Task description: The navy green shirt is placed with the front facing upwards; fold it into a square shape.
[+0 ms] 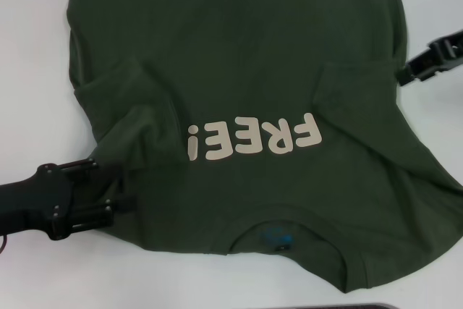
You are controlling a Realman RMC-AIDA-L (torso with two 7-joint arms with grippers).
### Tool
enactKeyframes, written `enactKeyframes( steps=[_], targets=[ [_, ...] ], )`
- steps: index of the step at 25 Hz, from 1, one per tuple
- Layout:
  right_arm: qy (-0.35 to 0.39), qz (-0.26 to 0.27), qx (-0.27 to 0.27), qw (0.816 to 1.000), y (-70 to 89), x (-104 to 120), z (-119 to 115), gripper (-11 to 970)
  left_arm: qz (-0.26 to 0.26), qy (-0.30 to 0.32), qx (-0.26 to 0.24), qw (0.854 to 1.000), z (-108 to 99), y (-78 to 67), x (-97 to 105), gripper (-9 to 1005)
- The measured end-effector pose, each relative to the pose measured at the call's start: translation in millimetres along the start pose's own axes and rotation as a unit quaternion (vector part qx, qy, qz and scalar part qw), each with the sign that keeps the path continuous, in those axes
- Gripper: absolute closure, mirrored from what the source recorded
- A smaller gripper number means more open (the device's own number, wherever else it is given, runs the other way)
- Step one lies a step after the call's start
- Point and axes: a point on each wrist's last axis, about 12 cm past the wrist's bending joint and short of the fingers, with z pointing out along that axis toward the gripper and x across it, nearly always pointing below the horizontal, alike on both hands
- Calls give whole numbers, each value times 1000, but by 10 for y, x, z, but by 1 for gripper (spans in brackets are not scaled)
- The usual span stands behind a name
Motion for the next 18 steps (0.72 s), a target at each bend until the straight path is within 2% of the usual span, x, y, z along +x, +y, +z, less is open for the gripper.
enactKeyframes(
  steps=[7,18],
  targets=[
    [36,19,31,999,-123,162,99,485,-3,-2,0,1000,3,6,-19,279],
    [58,32,4,998,-65,188,360,485,-3,-3,-5,1000,-5,11,-5,279]
  ],
)
